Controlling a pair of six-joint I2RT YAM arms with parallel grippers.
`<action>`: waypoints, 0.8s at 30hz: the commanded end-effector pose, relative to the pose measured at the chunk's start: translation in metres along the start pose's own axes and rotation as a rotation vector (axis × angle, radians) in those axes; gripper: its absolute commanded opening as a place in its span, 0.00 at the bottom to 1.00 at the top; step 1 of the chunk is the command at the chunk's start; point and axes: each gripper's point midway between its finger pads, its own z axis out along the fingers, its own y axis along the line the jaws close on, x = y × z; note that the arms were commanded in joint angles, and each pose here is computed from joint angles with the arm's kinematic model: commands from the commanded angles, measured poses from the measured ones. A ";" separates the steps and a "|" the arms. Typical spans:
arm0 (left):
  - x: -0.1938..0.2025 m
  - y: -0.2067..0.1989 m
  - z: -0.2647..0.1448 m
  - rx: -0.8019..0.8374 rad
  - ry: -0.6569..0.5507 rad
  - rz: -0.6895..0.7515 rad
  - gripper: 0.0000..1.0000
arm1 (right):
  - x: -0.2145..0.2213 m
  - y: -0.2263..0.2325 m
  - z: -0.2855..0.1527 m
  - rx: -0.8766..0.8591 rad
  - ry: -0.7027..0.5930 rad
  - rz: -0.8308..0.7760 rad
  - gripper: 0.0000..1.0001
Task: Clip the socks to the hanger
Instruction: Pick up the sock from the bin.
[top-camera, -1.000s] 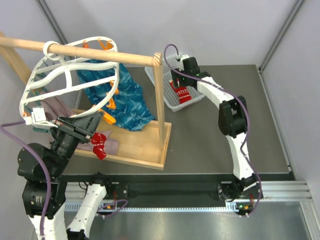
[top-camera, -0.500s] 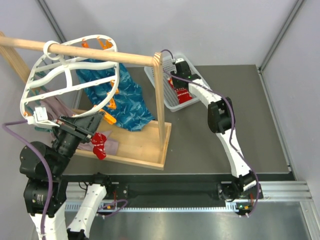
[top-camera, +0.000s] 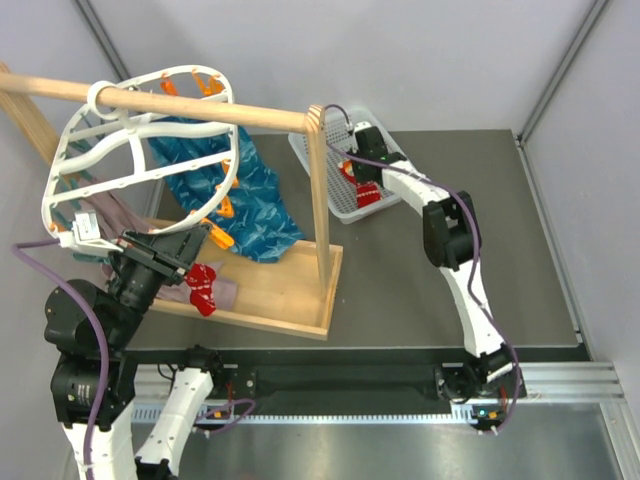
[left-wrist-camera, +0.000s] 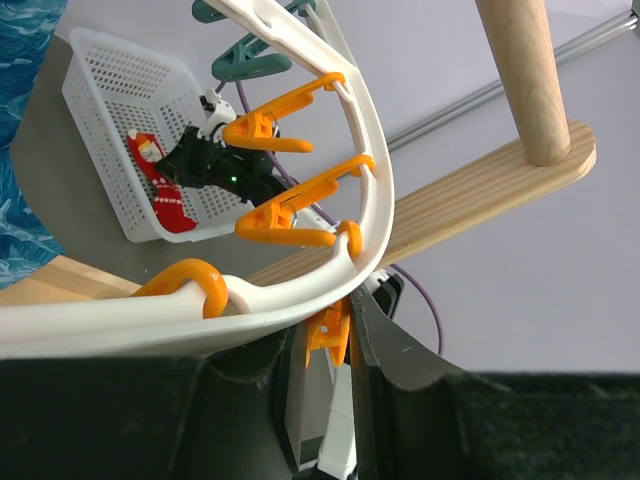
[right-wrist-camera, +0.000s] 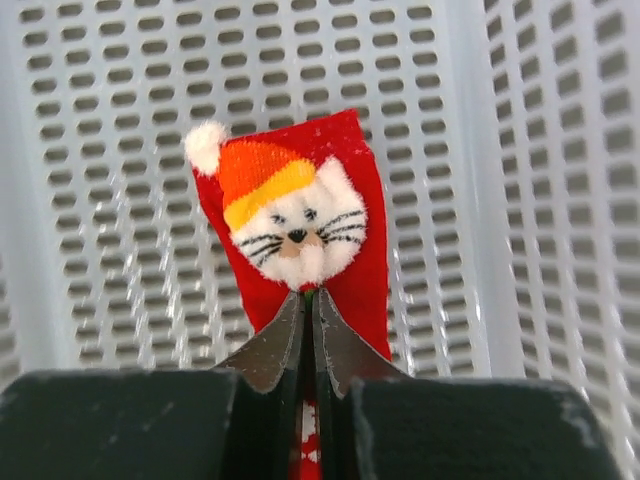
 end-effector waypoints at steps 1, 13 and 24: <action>0.006 0.000 0.003 0.012 0.040 0.011 0.00 | -0.081 -0.002 -0.067 -0.031 -0.216 0.009 0.00; 0.005 -0.004 0.000 0.023 0.037 0.010 0.00 | -0.103 -0.010 -0.200 -0.063 -0.396 0.108 0.00; 0.004 -0.004 -0.001 0.021 0.024 0.012 0.00 | -0.016 0.012 -0.319 -0.218 -0.389 0.185 0.00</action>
